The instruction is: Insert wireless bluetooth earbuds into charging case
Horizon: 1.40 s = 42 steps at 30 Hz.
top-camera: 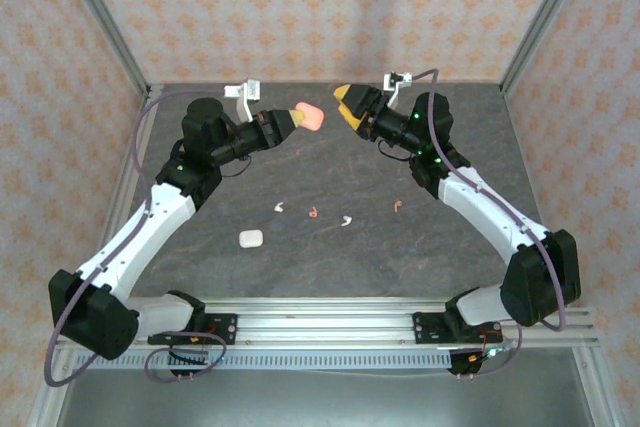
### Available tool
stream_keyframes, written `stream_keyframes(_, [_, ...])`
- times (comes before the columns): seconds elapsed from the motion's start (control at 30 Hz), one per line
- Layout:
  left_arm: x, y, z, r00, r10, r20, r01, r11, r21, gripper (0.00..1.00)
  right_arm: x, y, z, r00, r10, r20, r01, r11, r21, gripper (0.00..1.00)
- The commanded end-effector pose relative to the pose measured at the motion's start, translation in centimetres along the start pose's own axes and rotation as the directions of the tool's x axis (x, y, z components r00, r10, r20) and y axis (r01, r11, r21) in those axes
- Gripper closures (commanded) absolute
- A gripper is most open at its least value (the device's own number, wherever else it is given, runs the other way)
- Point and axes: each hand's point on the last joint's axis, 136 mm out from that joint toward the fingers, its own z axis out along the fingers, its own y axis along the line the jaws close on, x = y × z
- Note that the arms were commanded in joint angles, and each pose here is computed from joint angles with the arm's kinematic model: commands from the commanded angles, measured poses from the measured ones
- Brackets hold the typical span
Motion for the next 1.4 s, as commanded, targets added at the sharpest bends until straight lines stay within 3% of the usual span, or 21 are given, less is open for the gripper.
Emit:
stream_keyframes(0.0, [-2.2, -2.8, -1.1, 0.995, -0.025, 0.096, 0.02, 0.999, 0.05, 0.9, 0.5, 1.2, 0.4, 1.0, -0.016, -0.023, 0.015, 0.998, -0.054, 0.28])
stream_keyframes(0.3, [-1.7, -2.8, -0.9, 0.986, -0.1, 0.131, 0.093, 0.994, 0.062, 0.91, 2.4, 2.6, 2.8, 0.995, 0.015, -0.102, -0.032, 0.986, -0.166, 0.36])
stream_keyframes(0.5, [-1.8, -3.3, -1.2, 0.985, -0.104, 0.141, 0.094, 0.993, 0.072, 0.91, 2.6, 3.2, 3.2, 0.993, 0.027, -0.115, -0.051, 0.977, -0.206, 0.51])
stream_keyframes(0.97, [-1.2, -1.5, -0.9, 0.98, -0.137, 0.142, 0.136, 0.99, 0.017, 0.91, 3.7, 3.7, 2.3, 0.994, -0.018, -0.109, -0.002, 0.984, -0.18, 0.39])
stream_keyframes(1.13, [-1.4, -1.9, -0.9, 0.981, -0.136, 0.14, 0.132, 0.991, 0.033, 0.91, 4.1, 3.4, 2.3, 0.992, -0.029, -0.122, 0.009, 0.987, -0.161, 0.5])
stream_keyframes(1.37, [-1.3, -2.4, -0.6, 0.981, -0.151, 0.12, 0.146, 0.988, 0.055, 0.91, 4.5, 3.6, 3.1, 0.984, -0.021, -0.177, -0.012, 0.982, -0.186, 0.57])
